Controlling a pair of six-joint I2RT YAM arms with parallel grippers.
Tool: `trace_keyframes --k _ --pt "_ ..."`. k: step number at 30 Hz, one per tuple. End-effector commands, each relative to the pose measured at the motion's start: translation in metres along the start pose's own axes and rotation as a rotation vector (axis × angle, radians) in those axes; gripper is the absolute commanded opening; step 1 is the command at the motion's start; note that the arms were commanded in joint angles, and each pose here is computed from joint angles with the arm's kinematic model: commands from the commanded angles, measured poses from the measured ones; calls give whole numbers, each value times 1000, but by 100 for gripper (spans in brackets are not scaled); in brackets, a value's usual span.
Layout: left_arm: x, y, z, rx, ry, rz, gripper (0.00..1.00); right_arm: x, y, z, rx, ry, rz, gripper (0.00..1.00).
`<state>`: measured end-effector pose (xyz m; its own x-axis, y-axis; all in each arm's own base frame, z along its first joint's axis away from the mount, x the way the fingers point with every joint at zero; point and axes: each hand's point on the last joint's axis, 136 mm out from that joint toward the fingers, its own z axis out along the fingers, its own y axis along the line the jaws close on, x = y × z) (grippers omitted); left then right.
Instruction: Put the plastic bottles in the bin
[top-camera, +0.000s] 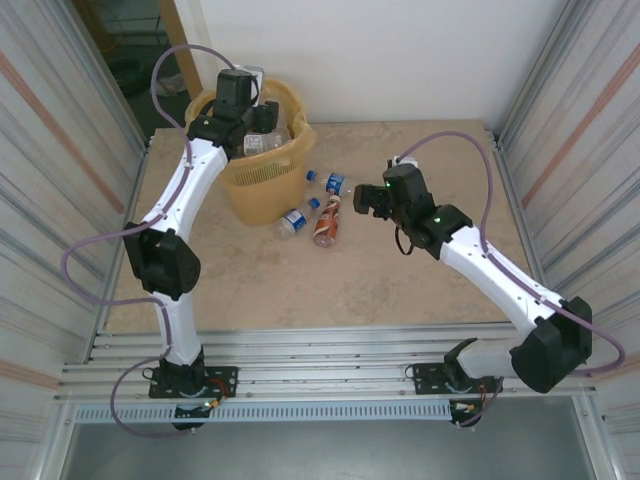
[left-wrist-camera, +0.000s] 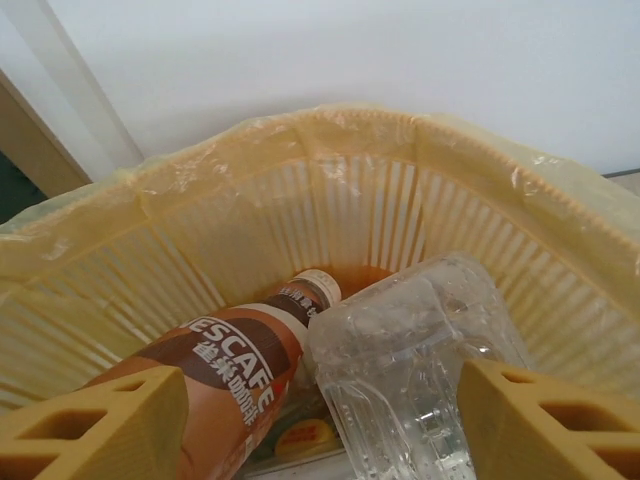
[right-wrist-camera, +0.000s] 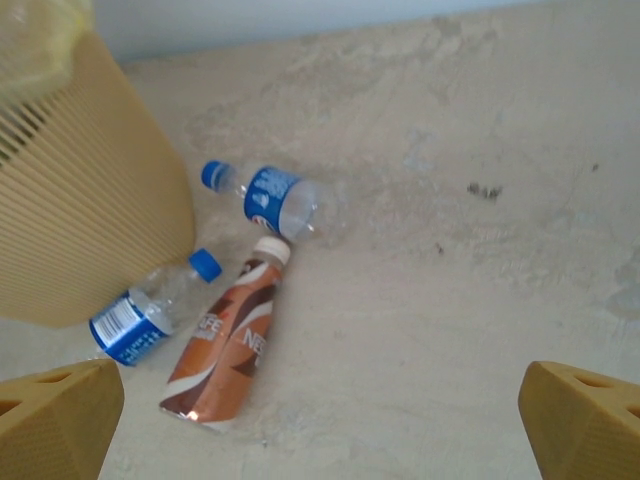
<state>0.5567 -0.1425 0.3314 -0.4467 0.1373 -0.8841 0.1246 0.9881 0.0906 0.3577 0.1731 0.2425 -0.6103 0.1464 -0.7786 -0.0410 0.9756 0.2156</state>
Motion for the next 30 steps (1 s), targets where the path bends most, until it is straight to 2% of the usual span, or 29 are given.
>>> trace_keyframes --k 1,8,11,19,24,30 --pt "10 21 -4 -74 50 34 72 12 4 11 6 71 85 100" --pt "20 42 -6 -130 95 36 74 48 23 52 -1 227 127 99" --pt "18 42 -11 -105 84 12 74 63 34 67 8 280 123 98" --pt "-17 20 -54 70 -73 -90 76 96 60 105 4 387 126 97" --pt "-39 22 -93 109 -188 -126 77 115 63 123 21 448 113 96" --pt "-48 28 -139 131 -305 -169 77 130 67 139 20 495 113 92"
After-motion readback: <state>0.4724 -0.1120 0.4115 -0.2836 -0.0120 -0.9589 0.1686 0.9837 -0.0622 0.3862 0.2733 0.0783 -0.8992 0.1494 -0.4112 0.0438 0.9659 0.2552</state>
